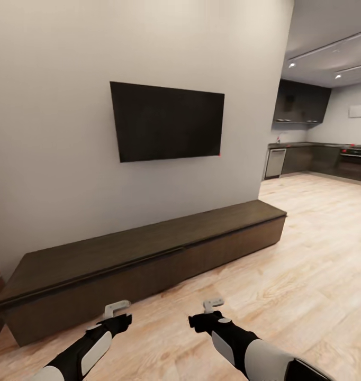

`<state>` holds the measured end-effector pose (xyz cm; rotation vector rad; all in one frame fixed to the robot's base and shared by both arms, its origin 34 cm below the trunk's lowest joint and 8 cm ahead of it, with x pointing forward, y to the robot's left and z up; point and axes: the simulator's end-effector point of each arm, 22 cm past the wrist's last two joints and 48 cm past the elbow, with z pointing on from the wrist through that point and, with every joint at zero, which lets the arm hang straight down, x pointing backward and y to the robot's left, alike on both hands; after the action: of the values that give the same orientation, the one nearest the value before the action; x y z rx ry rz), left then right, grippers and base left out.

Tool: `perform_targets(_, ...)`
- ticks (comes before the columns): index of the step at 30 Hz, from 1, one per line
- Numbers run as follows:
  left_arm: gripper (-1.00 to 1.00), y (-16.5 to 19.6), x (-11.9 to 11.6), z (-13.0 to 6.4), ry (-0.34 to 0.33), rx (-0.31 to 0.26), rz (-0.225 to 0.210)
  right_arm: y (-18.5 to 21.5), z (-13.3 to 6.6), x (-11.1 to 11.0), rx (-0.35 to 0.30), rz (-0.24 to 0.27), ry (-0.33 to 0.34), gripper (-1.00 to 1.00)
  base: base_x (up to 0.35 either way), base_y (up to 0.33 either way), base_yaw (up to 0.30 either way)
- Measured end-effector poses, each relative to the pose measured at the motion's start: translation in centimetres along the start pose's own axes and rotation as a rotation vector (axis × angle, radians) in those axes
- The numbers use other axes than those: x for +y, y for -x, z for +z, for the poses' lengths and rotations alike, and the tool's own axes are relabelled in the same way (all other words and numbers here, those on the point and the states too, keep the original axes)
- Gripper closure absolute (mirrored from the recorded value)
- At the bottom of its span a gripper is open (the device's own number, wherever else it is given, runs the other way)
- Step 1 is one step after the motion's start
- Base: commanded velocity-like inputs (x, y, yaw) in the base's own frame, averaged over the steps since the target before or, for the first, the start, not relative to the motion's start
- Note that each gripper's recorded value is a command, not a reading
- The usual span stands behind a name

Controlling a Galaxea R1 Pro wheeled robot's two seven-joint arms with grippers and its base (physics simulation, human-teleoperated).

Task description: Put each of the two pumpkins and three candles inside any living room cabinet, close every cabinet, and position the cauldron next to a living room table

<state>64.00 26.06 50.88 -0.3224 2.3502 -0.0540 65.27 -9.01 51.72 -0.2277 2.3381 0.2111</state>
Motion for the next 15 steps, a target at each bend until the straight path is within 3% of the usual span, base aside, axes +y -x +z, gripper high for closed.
perform_targets(6,-1.0,0.5,-1.5,-0.7,-0.016,0.008,-0.009,0.8,-0.6,-0.1,0.005,0.064,0.004,-1.0,-0.248,-0.126,-0.235)
perform_targets(15,-1.0,1.5,-2.0,-1.6,-0.018,0.015,-0.009,1.8,-1.4,-0.2,0.015,0.081,0.004,-1.0,-0.257,-0.135,-0.249)
